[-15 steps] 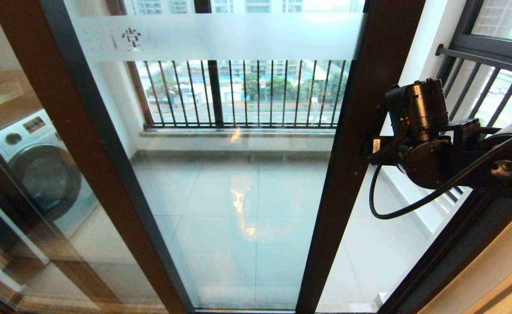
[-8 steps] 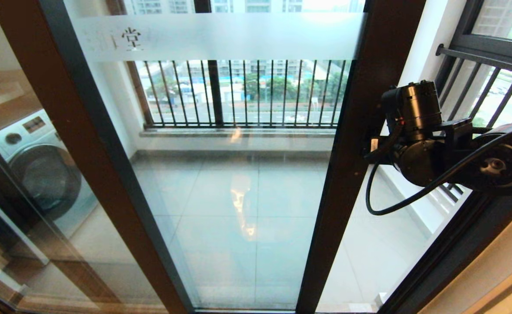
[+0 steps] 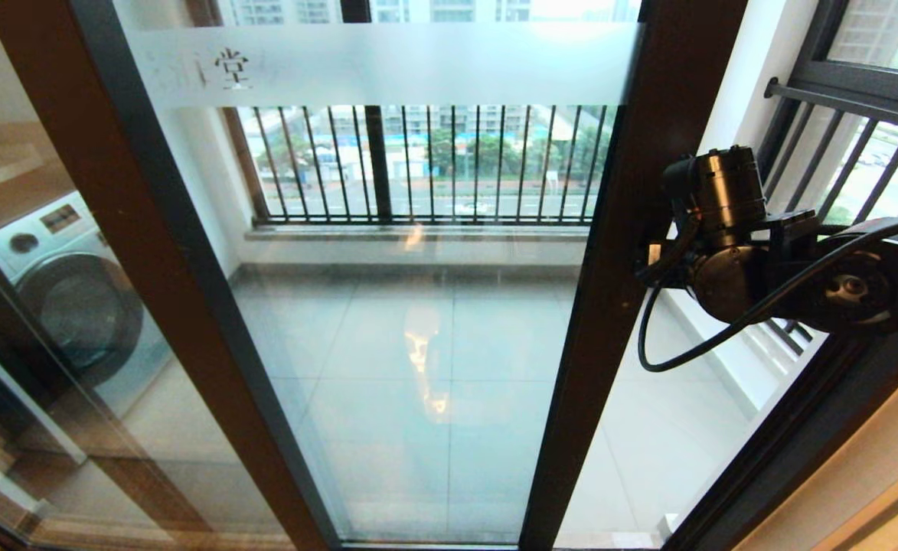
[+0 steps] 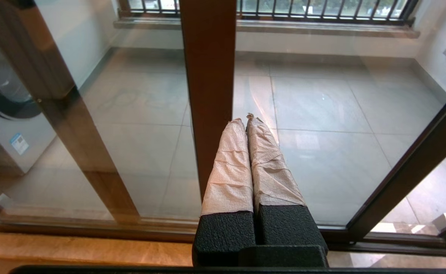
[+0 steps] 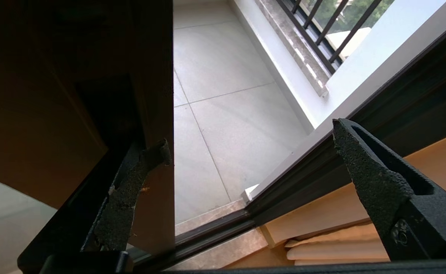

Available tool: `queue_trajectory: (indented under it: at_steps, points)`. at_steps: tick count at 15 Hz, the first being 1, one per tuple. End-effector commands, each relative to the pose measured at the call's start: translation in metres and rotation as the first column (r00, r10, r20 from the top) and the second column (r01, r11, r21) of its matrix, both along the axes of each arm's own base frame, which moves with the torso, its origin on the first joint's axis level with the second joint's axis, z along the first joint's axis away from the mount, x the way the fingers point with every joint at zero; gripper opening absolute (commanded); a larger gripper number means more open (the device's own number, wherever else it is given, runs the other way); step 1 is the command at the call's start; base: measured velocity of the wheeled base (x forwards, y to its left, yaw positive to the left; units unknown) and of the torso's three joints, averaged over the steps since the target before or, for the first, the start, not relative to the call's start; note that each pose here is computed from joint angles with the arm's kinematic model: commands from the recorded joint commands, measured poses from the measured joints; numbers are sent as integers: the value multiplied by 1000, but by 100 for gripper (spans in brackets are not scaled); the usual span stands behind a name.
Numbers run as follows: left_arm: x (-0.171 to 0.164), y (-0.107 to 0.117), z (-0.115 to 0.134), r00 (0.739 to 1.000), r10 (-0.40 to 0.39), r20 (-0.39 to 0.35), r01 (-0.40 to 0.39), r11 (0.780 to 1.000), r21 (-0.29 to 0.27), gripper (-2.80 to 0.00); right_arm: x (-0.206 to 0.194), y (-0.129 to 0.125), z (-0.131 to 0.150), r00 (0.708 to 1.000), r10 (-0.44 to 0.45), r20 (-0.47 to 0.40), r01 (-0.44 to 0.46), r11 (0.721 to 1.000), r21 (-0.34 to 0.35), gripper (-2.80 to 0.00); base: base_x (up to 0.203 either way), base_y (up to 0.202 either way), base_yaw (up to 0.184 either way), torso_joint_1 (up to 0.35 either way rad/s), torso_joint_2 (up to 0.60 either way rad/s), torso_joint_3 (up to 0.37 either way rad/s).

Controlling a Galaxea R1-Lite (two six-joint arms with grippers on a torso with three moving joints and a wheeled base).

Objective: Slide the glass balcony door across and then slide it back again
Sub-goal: Close the slid door

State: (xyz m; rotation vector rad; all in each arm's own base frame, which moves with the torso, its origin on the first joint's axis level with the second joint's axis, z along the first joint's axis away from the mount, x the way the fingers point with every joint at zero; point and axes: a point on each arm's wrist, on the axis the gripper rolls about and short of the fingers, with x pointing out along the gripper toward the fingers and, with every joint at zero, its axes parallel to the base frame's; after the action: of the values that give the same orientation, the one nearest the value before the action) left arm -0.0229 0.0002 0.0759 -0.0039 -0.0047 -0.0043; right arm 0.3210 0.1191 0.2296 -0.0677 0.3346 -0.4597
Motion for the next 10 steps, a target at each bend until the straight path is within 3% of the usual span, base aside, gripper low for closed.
queue_trajectory:
  at_steps: [1,10]
  points:
    - [0,0,0,1000,1,-2,-1,1000,-1,-280,4,-4,-3,1000,-24,-9,24,1000,-8,0,0,0,0,0,0,0]
    - [0,0,0,1000,0,-2,0,1000,-1,-280,8,-17,-2,998,-61,-7,60,998,-10,0,0,0,0,0,0,0]
